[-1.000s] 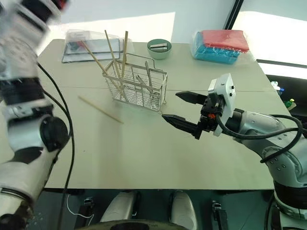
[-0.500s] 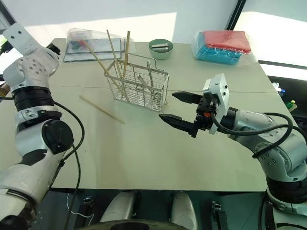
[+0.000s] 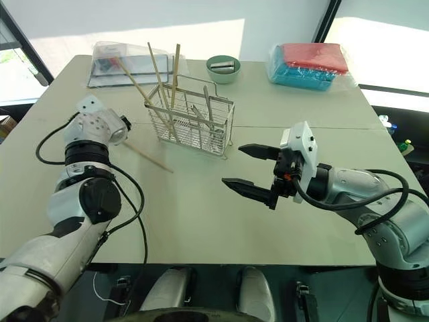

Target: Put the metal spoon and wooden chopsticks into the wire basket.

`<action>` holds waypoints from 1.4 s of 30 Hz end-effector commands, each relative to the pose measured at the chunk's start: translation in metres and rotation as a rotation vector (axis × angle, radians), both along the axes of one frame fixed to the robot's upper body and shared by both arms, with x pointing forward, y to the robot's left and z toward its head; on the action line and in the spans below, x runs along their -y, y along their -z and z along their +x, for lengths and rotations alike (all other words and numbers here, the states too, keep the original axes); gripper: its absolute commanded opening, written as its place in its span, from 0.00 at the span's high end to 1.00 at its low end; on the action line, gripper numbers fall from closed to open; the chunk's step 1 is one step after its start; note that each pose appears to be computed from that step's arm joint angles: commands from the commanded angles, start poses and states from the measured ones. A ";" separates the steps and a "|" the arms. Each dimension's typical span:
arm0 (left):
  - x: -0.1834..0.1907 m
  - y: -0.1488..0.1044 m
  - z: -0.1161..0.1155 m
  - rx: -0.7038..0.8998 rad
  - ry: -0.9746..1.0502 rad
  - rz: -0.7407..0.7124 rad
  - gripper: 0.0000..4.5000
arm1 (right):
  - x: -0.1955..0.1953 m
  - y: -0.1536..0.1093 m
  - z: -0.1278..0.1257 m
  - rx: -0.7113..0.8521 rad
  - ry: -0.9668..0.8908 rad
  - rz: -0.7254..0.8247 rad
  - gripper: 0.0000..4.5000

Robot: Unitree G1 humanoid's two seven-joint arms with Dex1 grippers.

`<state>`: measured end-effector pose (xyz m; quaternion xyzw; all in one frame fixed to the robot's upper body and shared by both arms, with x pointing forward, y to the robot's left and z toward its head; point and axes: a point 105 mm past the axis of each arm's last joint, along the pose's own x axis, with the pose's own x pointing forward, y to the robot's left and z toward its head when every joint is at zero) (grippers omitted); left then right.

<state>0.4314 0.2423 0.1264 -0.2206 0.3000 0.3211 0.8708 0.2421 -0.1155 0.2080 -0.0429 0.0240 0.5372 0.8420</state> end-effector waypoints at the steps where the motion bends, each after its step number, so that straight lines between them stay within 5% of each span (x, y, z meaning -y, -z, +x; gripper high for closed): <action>1: -0.001 -0.007 0.004 0.023 -0.030 -0.012 0.13 | 0.000 -0.008 -0.007 0.054 0.005 -0.001 0.00; 4: 0.000 -0.005 0.004 0.018 -0.041 -0.019 0.13 | 0.001 -0.006 -0.008 0.055 0.008 -0.009 0.00; 7: 0.001 -0.003 0.005 0.023 -0.048 -0.031 0.32 | 0.002 -0.007 -0.008 0.057 0.015 -0.006 0.00; 13: 0.002 -0.003 0.006 0.022 -0.058 -0.039 0.98 | 0.003 -0.010 -0.005 0.062 0.028 0.002 0.00; 25: -0.030 -0.024 0.005 0.115 -0.102 -0.073 0.98 | 0.001 -0.012 -0.006 0.064 0.017 0.008 0.00; 36: -0.139 -0.114 -0.021 0.412 -0.204 0.245 0.98 | -0.001 -0.017 0.005 0.094 0.005 0.018 0.00; 41: -0.158 -0.162 -0.030 0.562 -0.213 0.394 0.98 | -0.001 -0.020 0.008 0.113 -0.009 0.020 0.00; 42: -0.154 -0.203 -0.032 0.713 -0.171 0.470 0.98 | 0.000 -0.025 0.010 0.131 0.000 0.028 0.00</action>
